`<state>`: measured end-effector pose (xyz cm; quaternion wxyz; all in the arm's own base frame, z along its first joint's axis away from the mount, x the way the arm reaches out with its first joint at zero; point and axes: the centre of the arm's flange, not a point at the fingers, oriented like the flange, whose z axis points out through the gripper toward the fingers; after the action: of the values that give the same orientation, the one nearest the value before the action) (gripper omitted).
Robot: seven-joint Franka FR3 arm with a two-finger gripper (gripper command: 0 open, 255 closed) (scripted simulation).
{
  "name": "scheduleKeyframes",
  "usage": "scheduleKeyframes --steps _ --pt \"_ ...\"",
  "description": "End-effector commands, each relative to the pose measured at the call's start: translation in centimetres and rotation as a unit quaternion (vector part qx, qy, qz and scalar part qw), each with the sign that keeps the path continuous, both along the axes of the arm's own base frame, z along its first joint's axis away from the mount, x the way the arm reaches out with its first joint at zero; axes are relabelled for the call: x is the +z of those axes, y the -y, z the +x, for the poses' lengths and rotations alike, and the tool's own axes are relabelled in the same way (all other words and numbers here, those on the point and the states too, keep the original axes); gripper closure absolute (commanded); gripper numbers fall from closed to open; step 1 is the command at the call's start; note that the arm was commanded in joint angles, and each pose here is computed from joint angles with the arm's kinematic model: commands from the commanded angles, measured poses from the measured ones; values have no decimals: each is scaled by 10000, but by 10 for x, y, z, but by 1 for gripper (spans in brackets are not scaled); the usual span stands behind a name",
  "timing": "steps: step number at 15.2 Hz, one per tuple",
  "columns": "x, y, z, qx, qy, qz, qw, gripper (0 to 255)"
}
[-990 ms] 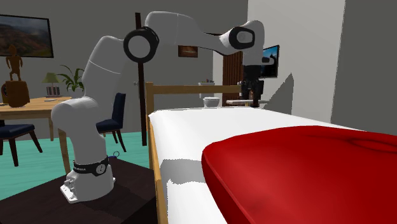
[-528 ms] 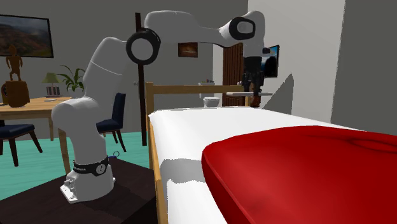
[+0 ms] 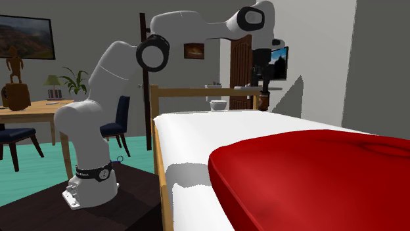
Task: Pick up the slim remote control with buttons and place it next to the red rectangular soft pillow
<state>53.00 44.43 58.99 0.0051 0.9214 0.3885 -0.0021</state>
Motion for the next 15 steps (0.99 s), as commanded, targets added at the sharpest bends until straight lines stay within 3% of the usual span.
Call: scheduleKeyframes --steps 1,15 --pt "3 19 8 -2 0 0 10000 255" --pt "4 183 93 -2 0 0 10000 255"
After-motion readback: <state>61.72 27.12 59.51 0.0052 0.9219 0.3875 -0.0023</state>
